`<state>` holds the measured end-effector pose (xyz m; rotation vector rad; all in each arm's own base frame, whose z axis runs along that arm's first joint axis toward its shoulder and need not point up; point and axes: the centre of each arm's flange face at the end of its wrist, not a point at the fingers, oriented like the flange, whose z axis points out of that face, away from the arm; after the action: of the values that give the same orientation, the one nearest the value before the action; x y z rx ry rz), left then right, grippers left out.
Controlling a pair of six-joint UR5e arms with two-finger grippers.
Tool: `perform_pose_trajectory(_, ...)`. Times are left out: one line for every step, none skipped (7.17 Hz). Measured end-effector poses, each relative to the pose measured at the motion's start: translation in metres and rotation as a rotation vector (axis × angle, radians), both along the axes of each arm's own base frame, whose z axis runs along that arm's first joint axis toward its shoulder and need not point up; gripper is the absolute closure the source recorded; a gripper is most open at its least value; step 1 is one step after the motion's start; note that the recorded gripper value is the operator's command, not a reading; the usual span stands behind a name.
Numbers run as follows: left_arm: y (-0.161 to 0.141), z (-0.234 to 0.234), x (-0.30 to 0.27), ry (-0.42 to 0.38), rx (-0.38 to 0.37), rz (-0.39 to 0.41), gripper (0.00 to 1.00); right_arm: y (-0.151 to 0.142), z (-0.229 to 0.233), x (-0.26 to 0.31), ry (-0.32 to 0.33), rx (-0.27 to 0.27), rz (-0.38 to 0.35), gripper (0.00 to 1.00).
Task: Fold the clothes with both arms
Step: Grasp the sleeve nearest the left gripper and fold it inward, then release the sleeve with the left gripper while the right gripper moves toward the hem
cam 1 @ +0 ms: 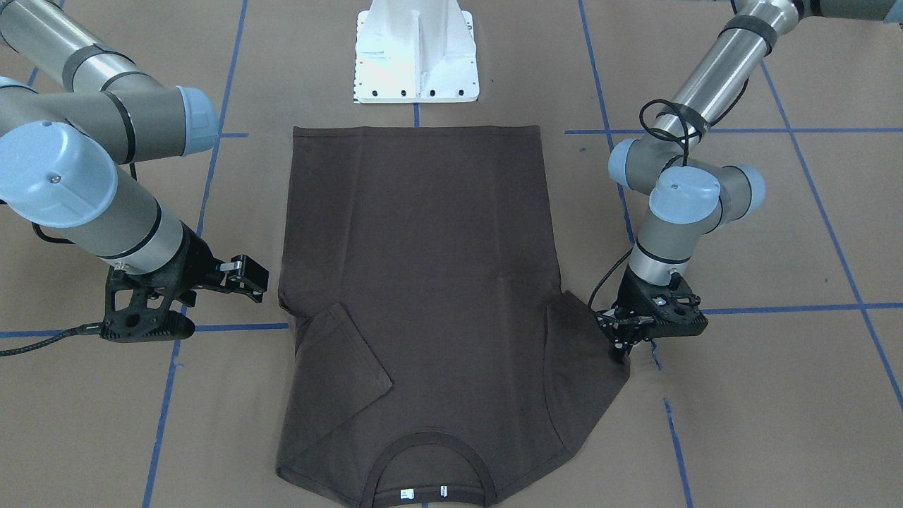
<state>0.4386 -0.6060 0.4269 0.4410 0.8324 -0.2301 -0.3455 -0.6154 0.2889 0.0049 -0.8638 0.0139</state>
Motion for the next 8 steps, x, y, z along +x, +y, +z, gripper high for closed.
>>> perform_pose_trajectory(-0.006,-0.022,0.005,-0.008,-0.009,0.0,1.0,0.001,0.0,0.0,0.0,0.0,0.0,0.0)
perform_pose_trajectory(-0.013,-0.056,0.013,-0.015,-0.018,0.001,1.0,0.001,0.0,-0.001,0.0,-0.001,0.0,0.0)
perform_pose_trajectory(-0.02,-0.094,0.021,-0.014,-0.025,-0.001,1.0,0.002,0.001,-0.002,0.0,-0.003,0.0,0.0)
perform_pose_trajectory(-0.026,-0.132,0.029,-0.001,-0.031,-0.007,1.0,0.003,0.001,-0.003,0.0,-0.004,0.0,0.0)
perform_pose_trajectory(-0.029,-0.162,0.041,0.018,-0.044,-0.013,1.0,0.004,0.003,-0.003,-0.002,-0.001,0.001,0.0)
perform_pose_trajectory(-0.027,-0.178,0.062,0.032,-0.065,-0.013,1.0,0.005,0.007,-0.002,-0.007,0.005,0.0,0.0)
perform_pose_trajectory(-0.023,-0.186,0.08,0.042,-0.082,-0.01,1.0,0.007,0.011,-0.002,-0.01,0.009,0.0,0.0)
perform_pose_trajectory(-0.017,-0.192,0.093,0.051,-0.091,-0.005,1.0,0.007,0.013,-0.002,-0.011,0.012,0.0,0.0)
